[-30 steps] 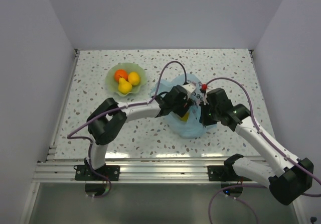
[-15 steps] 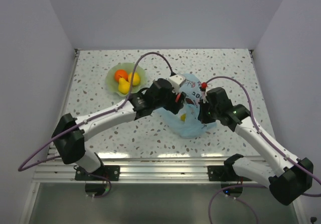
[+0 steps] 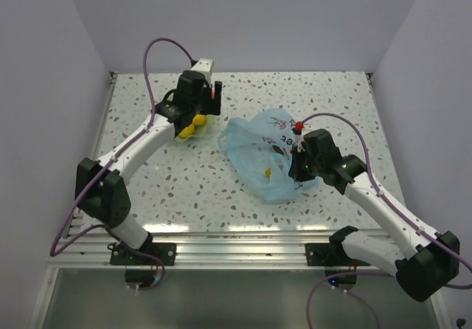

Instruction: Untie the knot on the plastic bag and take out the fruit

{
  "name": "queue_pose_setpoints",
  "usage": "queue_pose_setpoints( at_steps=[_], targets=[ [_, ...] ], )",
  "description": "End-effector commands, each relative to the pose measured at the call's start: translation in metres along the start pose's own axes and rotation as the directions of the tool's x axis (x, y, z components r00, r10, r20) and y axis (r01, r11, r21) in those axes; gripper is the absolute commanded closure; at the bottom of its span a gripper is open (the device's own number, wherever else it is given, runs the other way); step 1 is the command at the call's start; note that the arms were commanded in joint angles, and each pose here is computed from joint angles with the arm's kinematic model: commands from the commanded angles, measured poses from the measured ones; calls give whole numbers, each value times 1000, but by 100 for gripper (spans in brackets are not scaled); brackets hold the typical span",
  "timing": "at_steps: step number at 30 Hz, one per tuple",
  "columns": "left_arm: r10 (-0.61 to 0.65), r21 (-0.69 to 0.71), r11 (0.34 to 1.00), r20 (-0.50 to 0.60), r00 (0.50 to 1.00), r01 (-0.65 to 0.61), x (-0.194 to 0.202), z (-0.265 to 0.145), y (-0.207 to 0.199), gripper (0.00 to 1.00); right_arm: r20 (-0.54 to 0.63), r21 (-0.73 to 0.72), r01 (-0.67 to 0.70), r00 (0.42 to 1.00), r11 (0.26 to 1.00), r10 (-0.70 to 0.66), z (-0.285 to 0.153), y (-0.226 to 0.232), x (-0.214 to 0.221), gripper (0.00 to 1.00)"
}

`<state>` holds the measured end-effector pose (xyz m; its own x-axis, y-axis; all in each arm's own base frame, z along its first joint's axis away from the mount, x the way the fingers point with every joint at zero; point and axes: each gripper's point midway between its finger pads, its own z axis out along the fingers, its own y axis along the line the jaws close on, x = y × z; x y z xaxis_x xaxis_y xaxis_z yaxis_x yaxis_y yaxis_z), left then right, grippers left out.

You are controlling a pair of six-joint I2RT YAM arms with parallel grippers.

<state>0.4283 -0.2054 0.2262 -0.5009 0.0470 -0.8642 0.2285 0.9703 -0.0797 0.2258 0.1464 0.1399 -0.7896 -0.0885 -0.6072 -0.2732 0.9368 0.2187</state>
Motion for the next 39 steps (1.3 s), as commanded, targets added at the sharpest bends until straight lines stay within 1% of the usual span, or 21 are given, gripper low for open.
queue_pose_setpoints(
  at_steps=[1,2,4,5,6,7,8,10,11,13,17,20,24,29,30,33,36,37,39],
  targets=[
    [-38,-108,993,68,997,45,-24,36,39,64,38,-46,-4,999,999,5,-5,8,-6,100],
    [-43,-124,991,55,998,49,-18,47,47,64,36,-47,-2,999,999,4,-5,9,-6,100],
    [-63,-160,984,76,995,74,-28,64,67,62,32,-50,-4,999,999,6,-5,9,-4,100],
    [-65,-186,980,43,997,72,-15,83,76,62,34,-49,-5,999,999,7,-5,9,-4,100],
    [-71,-195,977,63,995,82,-25,90,81,61,34,-49,-5,999,999,7,-5,9,-4,100],
    [-77,-215,972,68,995,90,-26,97,91,61,28,-47,-6,1000,999,7,-5,8,-2,100],
    [-81,-232,968,53,995,91,-18,110,98,61,25,-50,-6,1000,999,7,-6,8,-2,100],
    [-88,-249,962,91,992,109,-29,119,110,59,20,-50,-9,1000,999,10,-5,8,1,100],
    [-89,-256,961,85,992,108,-25,127,112,58,22,-50,-10,1000,999,11,-6,8,1,100],
    [-93,-270,955,112,989,121,-31,131,121,54,17,-51,-10,1000,999,10,-6,8,4,100],
    [-78,-272,957,78,994,96,-19,148,124,47,-1,-42,-11,1000,999,11,-3,5,11,100],
    [-70,-292,953,49,996,81,-8,150,130,36,-7,-39,-11,1000,999,11,-2,4,12,100],
    [-70,-289,954,32,997,77,-2,144,129,27,3,-43,-16,1000,999,16,-1,5,10,100],
    [-68,-332,940,30,997,74,-2,127,136,20,9,-44,-16,1000,999,16,-1,5,9,100],
    [-65,-334,940,23,998,69,1,126,137,15,13,-47,-14,1000,999,15,-1,6,8,100],
    [-67,-332,941,19,998,69,1,118,136,7,23,-46,-18,1000,999,19,-2,6,5,100],
    [-74,-319,945,22,997,77,-1,106,133,2,26,-47,-19,999,999,21,-4,6,5,100],
    [-76,-311,947,37,996,84,-8,98,131,1,24,-48,-20,999,999,21,-4,7,6,100],
    [-81,-295,951,36,996,88,-8,88,126,0,25,-44,-20,999,999,21,-5,6,5,100]
  ],
)
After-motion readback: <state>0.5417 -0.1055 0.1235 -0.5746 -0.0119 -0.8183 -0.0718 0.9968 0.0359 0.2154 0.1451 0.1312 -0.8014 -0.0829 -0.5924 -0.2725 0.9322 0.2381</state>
